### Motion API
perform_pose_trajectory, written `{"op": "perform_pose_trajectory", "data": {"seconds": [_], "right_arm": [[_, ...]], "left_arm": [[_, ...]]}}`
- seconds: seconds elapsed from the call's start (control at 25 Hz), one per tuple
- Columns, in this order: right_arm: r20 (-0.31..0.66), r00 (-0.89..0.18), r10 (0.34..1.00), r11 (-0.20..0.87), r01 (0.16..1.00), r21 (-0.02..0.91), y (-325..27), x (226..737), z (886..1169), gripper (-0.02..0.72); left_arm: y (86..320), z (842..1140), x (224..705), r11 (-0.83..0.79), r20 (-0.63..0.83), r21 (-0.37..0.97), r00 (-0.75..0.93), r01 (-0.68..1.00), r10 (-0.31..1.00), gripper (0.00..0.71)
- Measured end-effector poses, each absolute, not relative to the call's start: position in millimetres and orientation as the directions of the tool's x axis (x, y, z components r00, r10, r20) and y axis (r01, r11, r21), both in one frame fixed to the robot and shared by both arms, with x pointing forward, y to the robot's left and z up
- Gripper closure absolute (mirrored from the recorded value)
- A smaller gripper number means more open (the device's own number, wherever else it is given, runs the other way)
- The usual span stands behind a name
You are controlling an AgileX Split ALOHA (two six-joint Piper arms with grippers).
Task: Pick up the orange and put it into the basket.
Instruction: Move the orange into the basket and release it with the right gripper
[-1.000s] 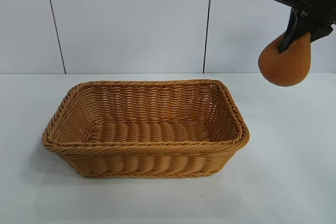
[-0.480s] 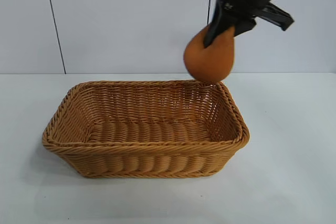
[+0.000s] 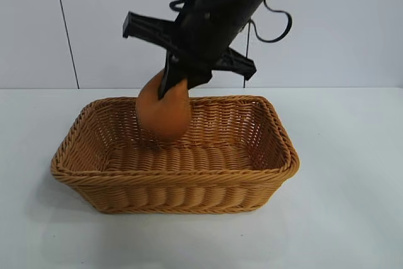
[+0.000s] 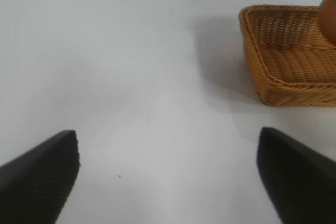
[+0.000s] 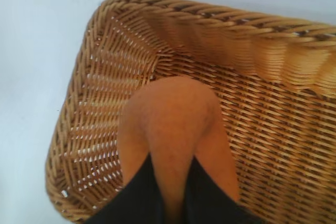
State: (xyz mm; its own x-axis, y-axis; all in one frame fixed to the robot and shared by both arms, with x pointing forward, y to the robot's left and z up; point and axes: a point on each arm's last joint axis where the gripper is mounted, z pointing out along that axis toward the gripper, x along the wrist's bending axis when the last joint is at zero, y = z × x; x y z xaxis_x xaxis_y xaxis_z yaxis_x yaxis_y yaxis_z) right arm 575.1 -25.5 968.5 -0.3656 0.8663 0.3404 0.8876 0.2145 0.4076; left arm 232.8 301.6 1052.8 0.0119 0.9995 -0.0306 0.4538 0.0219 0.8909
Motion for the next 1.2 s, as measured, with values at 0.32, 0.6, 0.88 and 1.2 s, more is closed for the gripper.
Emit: {"op": "perform_pose_trajectory", "data": {"seconds": [0.32,0.6,0.88,1.2], "right_arm": [[0.302,-0.354,0.885,0.246,0.907,0.341,-23.3,580.2,926.9,0.703],[0.302,-0.353,0.885,0.247,0.908,0.339,-23.4,580.0,926.8,0.468],[0.276,-0.382,0.882,0.282,0.897,0.341,-26.5,577.5,937.6,0.036],[0.193,-0.432,0.881,0.381,0.889,0.253,-27.8,580.8,996.6,0.009]], "left_arm": [[301.6,1052.8,232.8,0.022,-0.031,0.891,0.012,0.454,0.999,0.059],[301.6,1052.8,232.8,0.022,-0.031,0.891,0.012,0.454,0.999,0.059],[301.6,1052.6,232.8,0.022,-0.031,0.891,0.012,0.454,0.999,0.059],[301.6,1052.6,232.8,0.022,-0.031,0.891,0.012,0.454,0.999,0.059]]}}
